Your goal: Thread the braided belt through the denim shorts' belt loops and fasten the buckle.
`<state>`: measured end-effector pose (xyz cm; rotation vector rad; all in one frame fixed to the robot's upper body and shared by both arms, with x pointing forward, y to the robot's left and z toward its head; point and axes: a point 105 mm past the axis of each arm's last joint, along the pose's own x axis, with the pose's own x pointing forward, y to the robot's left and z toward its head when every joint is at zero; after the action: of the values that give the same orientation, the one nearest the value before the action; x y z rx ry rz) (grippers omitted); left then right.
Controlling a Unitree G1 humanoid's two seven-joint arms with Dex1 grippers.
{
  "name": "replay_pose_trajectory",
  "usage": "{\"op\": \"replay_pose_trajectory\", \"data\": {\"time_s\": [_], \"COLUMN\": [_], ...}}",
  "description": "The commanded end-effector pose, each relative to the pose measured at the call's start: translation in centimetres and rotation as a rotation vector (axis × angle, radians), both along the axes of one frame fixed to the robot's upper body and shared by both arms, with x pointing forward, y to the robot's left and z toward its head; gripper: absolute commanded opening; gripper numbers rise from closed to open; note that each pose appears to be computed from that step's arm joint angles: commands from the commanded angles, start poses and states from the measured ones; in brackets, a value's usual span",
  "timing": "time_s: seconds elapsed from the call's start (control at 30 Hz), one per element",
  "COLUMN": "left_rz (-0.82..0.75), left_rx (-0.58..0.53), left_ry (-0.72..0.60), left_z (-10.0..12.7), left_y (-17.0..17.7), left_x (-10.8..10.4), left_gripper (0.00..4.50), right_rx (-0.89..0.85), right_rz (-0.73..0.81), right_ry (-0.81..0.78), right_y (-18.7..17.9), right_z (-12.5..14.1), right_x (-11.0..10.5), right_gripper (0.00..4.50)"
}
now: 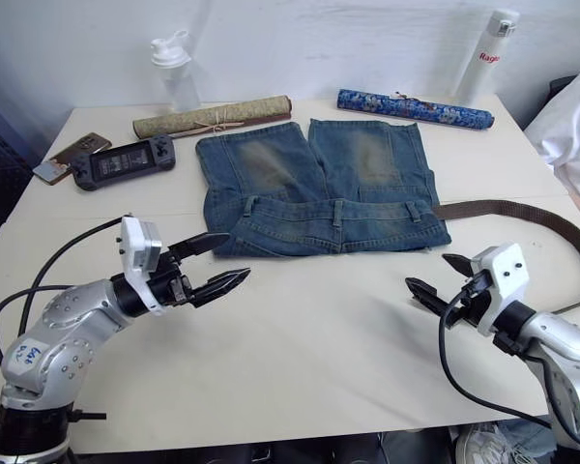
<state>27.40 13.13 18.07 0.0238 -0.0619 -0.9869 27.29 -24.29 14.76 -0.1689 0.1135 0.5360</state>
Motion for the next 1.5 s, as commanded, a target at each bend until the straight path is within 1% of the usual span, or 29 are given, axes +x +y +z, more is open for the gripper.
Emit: {"op": "replay_pose_trajectory", "data": {"time_s": [0.03, 0.13, 0.27, 0.33, 0.4, 0.53, 0.6, 0.8, 1.03, 1.13, 1.3, 1.33, 1.37, 1.43, 1.5], "left_rz": [0.010, 0.000, -0.045, -0.107, -0.166, -0.198, -0.203, -0.210, -0.190, -0.185, -0.184, -0.184, -0.184, -0.185, -0.188], "left_rx": [0.007, 0.005, 0.002, 0.033, 0.073, 0.084, 0.084, 0.077, 0.067, 0.065, 0.061, 0.061, 0.062, 0.060, 0.059], "left_ry": [-0.036, -0.035, -0.028, -0.019, -0.007, -0.002, -0.001, 0.010, 0.018, 0.023, 0.028, 0.028, 0.028, 0.028, 0.027], "left_z": [0.5, 0.4, 0.5, 0.2, -0.2, -0.1, 0.0, -0.2, -0.2, -0.3, -0.3, -0.3, -0.3, -0.3, -0.3], "left_y": [0.4, 0.2, -0.2, -0.7, -0.9, -0.8, -0.9, -1.1, -1.1, -1.1, -1.1, -1.0, -1.0, -1.0, -1.1], "left_x": [-0.1, -0.2, -0.6, -1.2, -1.8, -2.0, -2.0, -2.5, -2.9, -3.0, -3.1, -3.1, -3.0, -3.0, -2.9], "left_gripper": [4.46, 4.46, 4.46, 4.46, 4.46, 4.46, 4.46, 4.46, 4.46, 4.50, 4.50, 4.50, 4.50, 4.50, 4.50], "right_rx": [-0.014, -0.014, -0.068, -0.118, -0.206, -0.338, -0.385, -0.414, -0.458, -0.457, -0.437, -0.437, -0.438, -0.430, -0.411], "right_rz": [-0.023, -0.023, 0.013, 0.063, 0.090, 0.071, 0.065, 0.161, 0.175, 0.179, 0.243, 0.260, 0.271, 0.311, 0.381], "right_ry": [-0.059, -0.055, -0.012, 0.045, 0.126, 0.293, 0.342, 0.464, 0.481, 0.480, 0.492, 0.483, 0.473, 0.439, 0.392], "right_y": [-0.6, -0.6, -1.4, -1.9, -3.3, -6.1, -6.9, -6.4, -6.5, -6.4, -5.5, -5.3, -5.1, -4.2, -2.6], "right_z": [1.3, 1.2, 1.2, 0.9, 0.5, -0.4, -0.9, -2.3, -3.3, -3.4, -3.1, -3.0, -2.8, -2.2, -1.2], "right_x": [0.0, 0.0, -0.5, -1.0, -1.2, -1.0, -0.7, -1.0, -0.4, -0.3, -1.2, -1.3, -1.3, -1.4, -1.6], "right_gripper": [4.50, 4.50, 4.50, 4.50, 4.50, 4.50, 4.50, 4.50, 4.50, 3.68, 1.25, 0.73, 0.10, 0.10, 0.10]}}
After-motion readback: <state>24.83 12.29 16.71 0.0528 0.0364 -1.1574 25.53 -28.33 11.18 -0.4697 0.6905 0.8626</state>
